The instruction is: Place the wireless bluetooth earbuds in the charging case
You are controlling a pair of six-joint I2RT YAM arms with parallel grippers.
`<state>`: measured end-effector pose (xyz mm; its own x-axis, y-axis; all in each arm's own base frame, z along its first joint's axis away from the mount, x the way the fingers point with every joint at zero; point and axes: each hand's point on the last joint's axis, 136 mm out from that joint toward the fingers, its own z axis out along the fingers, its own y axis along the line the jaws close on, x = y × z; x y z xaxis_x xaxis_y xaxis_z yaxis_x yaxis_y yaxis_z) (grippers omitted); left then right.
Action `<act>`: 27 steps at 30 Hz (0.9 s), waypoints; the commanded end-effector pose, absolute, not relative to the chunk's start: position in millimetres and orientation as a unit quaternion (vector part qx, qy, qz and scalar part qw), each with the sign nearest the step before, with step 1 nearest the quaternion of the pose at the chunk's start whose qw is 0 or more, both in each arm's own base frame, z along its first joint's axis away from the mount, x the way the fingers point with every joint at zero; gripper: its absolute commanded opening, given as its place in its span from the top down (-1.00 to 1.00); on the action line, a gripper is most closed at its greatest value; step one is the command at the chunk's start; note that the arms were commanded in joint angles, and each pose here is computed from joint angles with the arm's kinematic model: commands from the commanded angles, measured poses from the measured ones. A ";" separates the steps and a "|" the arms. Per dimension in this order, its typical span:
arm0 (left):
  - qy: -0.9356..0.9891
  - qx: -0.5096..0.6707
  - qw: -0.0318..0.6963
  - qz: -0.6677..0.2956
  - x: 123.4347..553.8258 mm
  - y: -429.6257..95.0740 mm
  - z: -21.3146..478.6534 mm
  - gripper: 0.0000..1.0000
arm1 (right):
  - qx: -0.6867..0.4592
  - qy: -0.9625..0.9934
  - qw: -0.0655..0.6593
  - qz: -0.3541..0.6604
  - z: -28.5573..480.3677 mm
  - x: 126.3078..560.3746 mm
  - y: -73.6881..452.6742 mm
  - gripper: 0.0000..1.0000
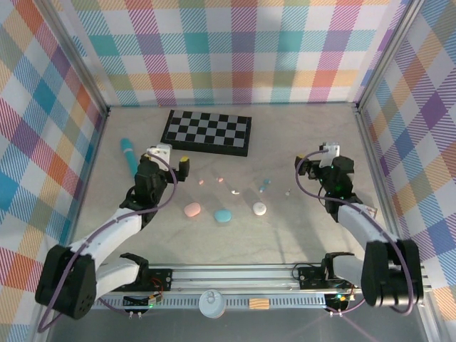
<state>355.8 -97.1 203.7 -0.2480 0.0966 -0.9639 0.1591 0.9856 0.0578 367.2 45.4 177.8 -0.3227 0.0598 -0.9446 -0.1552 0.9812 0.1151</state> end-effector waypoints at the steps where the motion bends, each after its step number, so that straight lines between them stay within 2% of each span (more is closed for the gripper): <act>1: 0.815 0.127 0.565 -0.028 329.5 -118.3 200.8 -0.99 | -0.028 0.808 0.569 0.150 198.7 349.9 69.8 -0.98; 7: 0.834 0.118 0.525 -0.124 300.2 -152.2 203.3 -0.99 | -0.070 0.827 0.522 0.197 199.7 310.7 126.0 -0.98; 14: 0.838 0.122 0.494 -0.199 281.5 -187.2 188.7 -1.00 | -0.005 0.913 0.348 0.214 141.0 249.9 162.8 -0.98; 17: 0.836 0.135 0.492 -0.202 279.7 -194.0 182.1 -0.99 | -0.025 0.936 0.295 0.192 118.3 229.4 175.9 -0.98; 23: 0.835 0.147 0.490 -0.201 277.5 -199.0 178.7 -0.99 | -0.144 0.973 0.145 0.109 87.1 211.7 185.9 -0.98; 27: 0.834 0.146 0.500 -0.183 274.9 -190.1 182.6 -0.99 | -0.264 0.960 0.081 0.054 79.2 209.7 194.7 -0.98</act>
<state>277.9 -193.6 175.6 -0.4867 0.0722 -0.8706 0.4306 0.8869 -0.1672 233.7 203.1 85.5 -0.8997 -0.2808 -0.3342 -0.3447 0.9268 0.1493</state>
